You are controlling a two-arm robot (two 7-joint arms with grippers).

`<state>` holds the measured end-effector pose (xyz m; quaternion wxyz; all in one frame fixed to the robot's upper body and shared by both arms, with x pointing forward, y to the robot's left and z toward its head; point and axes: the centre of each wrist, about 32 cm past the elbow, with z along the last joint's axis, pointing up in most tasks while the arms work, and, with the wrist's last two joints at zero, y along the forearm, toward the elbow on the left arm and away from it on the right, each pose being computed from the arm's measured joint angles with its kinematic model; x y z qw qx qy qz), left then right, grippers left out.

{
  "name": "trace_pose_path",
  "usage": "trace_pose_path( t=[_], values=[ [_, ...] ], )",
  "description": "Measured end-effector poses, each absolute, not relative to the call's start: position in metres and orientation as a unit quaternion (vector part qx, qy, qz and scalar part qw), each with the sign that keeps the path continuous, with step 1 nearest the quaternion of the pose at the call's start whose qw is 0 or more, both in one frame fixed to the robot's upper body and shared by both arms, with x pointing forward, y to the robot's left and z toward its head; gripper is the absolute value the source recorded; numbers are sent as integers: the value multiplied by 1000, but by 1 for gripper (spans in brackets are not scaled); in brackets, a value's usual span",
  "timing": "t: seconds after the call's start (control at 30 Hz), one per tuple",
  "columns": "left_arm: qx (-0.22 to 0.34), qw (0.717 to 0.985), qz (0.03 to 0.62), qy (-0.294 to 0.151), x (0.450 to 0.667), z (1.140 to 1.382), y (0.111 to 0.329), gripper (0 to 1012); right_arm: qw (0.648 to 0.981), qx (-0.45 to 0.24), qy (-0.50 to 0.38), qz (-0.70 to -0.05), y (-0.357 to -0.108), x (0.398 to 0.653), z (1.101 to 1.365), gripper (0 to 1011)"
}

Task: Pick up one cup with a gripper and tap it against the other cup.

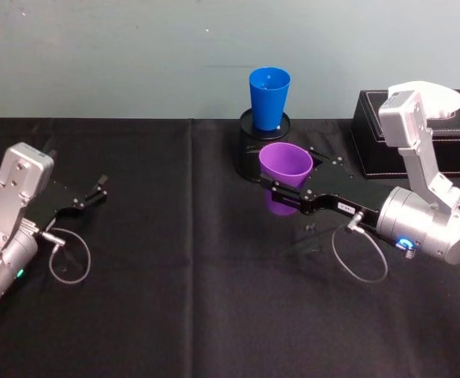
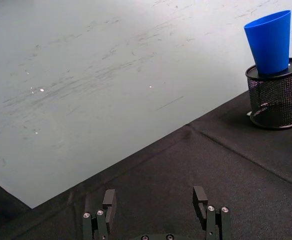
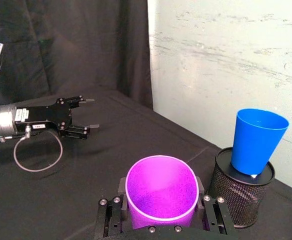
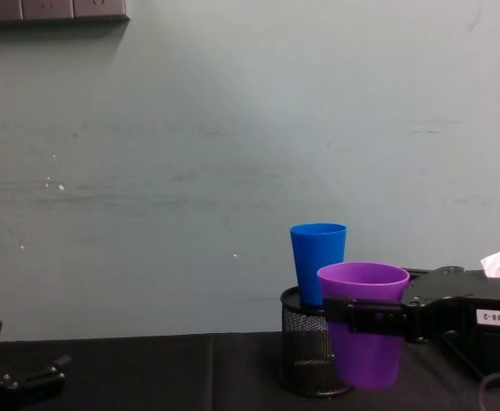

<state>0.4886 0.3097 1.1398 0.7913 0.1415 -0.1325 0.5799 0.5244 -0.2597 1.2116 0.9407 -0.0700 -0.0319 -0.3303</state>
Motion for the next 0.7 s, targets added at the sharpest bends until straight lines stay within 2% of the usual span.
trace_pose_path(
  t=[0.7],
  values=[
    [142, 791, 580, -132, 489, 1140, 310, 1005, 941, -70, -32, -330, -260, 524, 1212, 733]
  ],
)
